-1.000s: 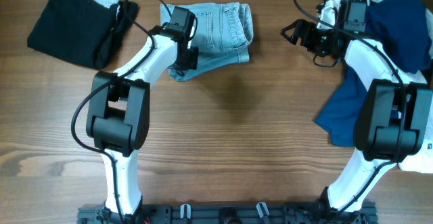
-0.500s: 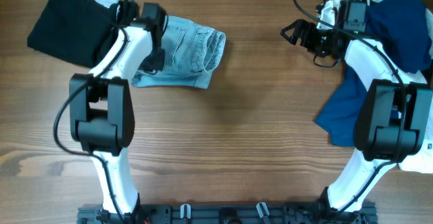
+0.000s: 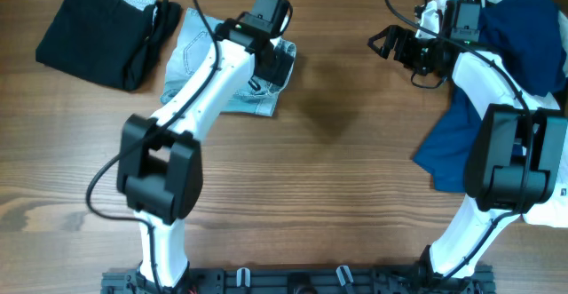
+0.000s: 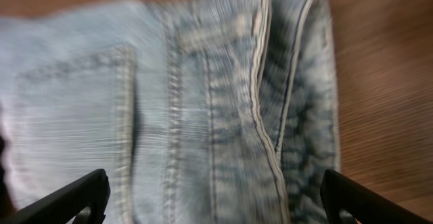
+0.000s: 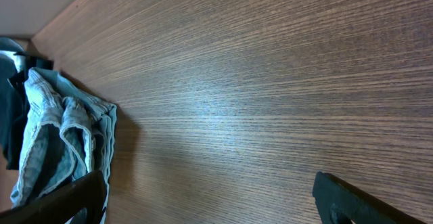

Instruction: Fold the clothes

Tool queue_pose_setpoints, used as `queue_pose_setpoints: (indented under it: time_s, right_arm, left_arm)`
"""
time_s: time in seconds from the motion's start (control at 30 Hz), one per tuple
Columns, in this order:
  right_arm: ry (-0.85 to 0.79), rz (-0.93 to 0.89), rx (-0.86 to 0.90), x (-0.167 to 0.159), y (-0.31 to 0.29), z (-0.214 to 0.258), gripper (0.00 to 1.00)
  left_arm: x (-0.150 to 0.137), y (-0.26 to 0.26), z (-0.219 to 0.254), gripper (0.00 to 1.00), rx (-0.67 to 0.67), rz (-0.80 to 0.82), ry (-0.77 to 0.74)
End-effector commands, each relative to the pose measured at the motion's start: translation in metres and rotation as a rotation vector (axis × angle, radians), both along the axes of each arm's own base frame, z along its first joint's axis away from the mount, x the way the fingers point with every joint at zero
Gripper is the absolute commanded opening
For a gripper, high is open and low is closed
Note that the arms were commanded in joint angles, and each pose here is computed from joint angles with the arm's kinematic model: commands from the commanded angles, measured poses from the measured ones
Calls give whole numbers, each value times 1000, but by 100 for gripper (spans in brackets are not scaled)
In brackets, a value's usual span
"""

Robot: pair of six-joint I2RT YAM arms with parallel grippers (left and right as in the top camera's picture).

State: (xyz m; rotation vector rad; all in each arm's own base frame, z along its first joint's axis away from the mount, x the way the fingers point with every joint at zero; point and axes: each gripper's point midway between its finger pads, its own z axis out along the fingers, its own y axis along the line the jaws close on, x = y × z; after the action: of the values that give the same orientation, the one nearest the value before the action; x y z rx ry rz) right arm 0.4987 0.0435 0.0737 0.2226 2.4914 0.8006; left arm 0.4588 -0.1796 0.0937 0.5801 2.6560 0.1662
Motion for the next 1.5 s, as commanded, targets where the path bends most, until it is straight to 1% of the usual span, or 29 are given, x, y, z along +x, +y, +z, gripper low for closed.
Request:
queue_pose_setpoints:
  time_s: [0.0, 0.07, 0.13, 0.27, 0.37, 0.4, 0.5, 0.63, 0.7, 0.83, 0.87, 0.93, 0.97, 1.0, 1.07, 1.17, 1.3, 1.47]
  right_arm:
    - [-8, 13, -18, -2, 1, 0, 99]
    - [-8, 13, -18, -2, 1, 0, 99]
    - [-8, 13, -18, -2, 1, 0, 99]
    - [-9, 13, -18, -2, 1, 0, 99]
    - [-10, 14, -19, -2, 1, 0, 99]
    - [-12, 14, -19, -2, 1, 1, 99]
    - [-12, 14, -19, -2, 1, 1, 99]
    - [-10, 6, -32, -1, -1, -1, 99]
    - [-10, 5, -32, -1, -1, -1, 99]
    - [-10, 6, -32, -1, -1, -1, 99]
    - [-10, 6, -32, -1, -1, -1, 99]
    - [-9, 6, -32, -1, -1, -1, 99]
    - [-6, 6, -31, -2, -1, -1, 99]
    - [-3, 6, -31, -2, -1, -1, 99]
    - [-4, 6, -31, -2, -1, -1, 99]
    - [2, 6, -30, -3, -1, -2, 100]
    - [8, 6, -30, -4, -1, -3, 99]
    - [12, 6, -29, -5, -1, -3, 99]
  left_arm:
    - [-3, 0, -30, 100, 27, -35, 65]
    - [-8, 1, -40, 100, 42, -37, 99]
    - [-19, 2, -50, 100, 57, -44, 154]
    - [-51, -8, -71, 100, 7, -129, 306]
    - [-58, -11, -74, 100, 20, -163, 326]
    - [-61, -16, -73, 100, 30, -203, 324]
    - [-69, -28, -59, 100, 38, -259, 309]
    - [-82, -24, -30, 100, 49, -266, 307]
    - [-88, -18, -25, 100, 56, -266, 323]
    - [-97, -11, -25, 100, 79, -287, 368]
    - [-103, -10, -25, 100, 80, -316, 393]
    - [-120, -12, -25, 100, 52, -366, 468]
    - [-130, -13, -25, 100, 21, -371, 513]
    - [-134, -15, -25, 100, -5, -370, 533]
    - [-131, -16, -30, 100, -22, -368, 524]
    - [-123, -13, -52, 100, -31, -354, 496]
    - [-120, 3, -80, 100, 18, -323, 516]
    - [-102, 2, -92, 100, 32, -316, 457]
